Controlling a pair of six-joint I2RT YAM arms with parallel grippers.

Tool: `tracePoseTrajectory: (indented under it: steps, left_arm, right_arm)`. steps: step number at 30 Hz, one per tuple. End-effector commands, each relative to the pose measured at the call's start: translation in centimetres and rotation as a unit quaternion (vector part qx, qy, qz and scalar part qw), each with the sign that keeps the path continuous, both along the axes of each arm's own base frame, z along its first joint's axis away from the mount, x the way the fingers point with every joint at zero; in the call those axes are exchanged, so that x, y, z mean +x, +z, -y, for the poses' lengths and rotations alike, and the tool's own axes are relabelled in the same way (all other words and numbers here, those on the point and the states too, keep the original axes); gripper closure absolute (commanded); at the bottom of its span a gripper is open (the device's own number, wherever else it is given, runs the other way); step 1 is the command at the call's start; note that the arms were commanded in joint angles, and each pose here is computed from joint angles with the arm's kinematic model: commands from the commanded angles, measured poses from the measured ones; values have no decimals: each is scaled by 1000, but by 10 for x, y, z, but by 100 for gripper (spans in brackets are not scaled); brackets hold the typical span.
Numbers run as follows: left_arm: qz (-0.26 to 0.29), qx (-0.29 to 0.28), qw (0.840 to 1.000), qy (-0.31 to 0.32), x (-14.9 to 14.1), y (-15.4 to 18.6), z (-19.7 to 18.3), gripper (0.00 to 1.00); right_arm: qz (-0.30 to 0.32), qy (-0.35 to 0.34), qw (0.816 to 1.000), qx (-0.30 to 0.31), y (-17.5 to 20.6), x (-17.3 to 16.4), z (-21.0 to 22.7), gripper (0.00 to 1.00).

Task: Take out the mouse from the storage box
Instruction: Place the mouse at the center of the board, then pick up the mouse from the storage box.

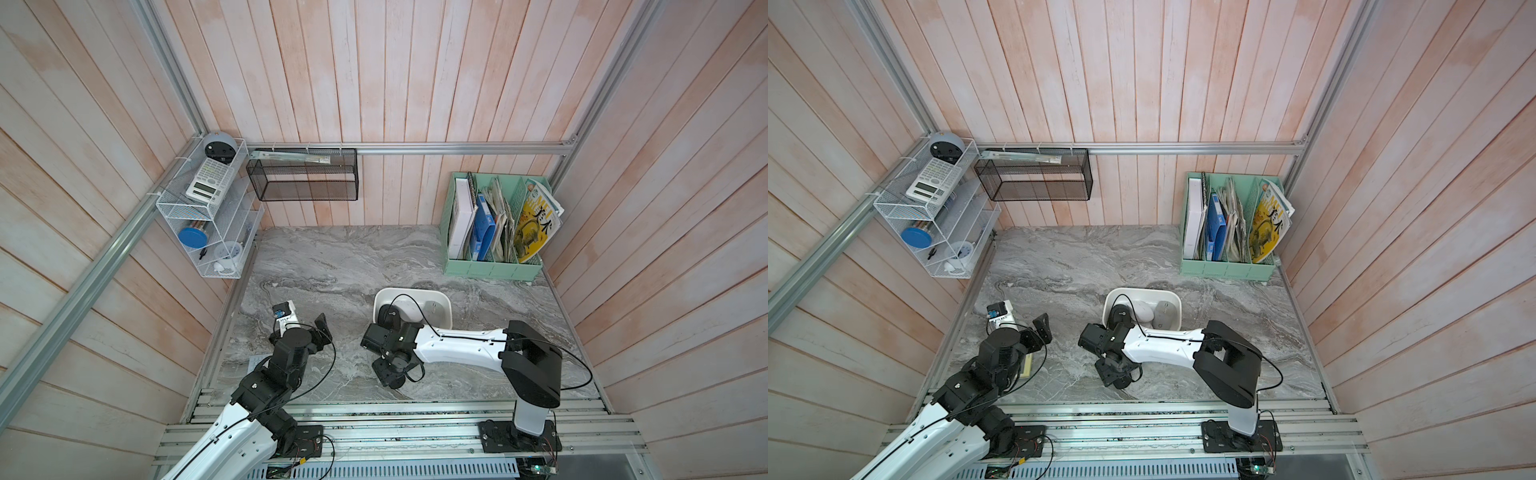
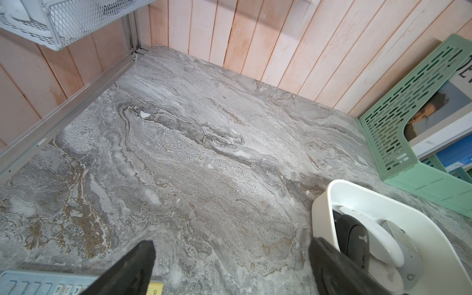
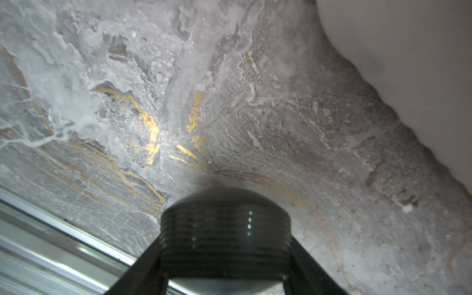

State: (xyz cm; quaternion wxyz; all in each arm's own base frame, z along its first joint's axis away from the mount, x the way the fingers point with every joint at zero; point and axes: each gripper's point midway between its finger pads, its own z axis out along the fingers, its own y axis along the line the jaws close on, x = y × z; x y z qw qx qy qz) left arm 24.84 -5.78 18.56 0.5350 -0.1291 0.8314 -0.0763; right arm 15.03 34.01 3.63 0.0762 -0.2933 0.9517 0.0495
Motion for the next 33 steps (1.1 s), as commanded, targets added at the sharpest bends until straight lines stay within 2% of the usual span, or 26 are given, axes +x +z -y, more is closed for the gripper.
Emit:
tracePoseTrajectory:
  steps: [1, 4, 7, 12, 16, 19, 22, 28, 33]
  left_arm:
    - [-6, 6, 1000, 6, -1, -7, -3, 0]
    - [-8, 7, 1000, 4, 0, -8, -2, 0]
    - [-10, 8, 1000, 2, 0, -9, -1, 0]
    - [-31, -4, 999, -41, 5, -19, 20, 0]
    - [-102, -1, 992, -75, 11, -25, 47, 0]
    - [-119, 48, 984, -121, 11, -19, 87, 0]
    - [-140, 63, 975, -160, 9, -23, 124, 0]
    - [-180, 121, 959, -180, 11, -29, 169, 3]
    - [-211, 155, 949, -174, 20, -37, 191, 7]
  right_arm:
    - [9, -4, 1000, -1, 1, 3, -4, 26]
    - [19, -3, 1000, -1, 9, 6, -2, 21]
    - [38, 0, 999, 1, 27, 10, 3, 20]
    - [134, -29, 990, 14, 87, 33, 38, 18]
    - [220, -106, 970, 18, 118, 58, 95, 16]
    - [251, -154, 955, 45, 123, 72, 131, 16]
    - [263, -196, 941, 77, 122, 80, 161, 15]
    - [284, -242, 922, 102, 124, 86, 203, 14]
    - [297, -259, 913, 106, 113, 86, 222, 14]
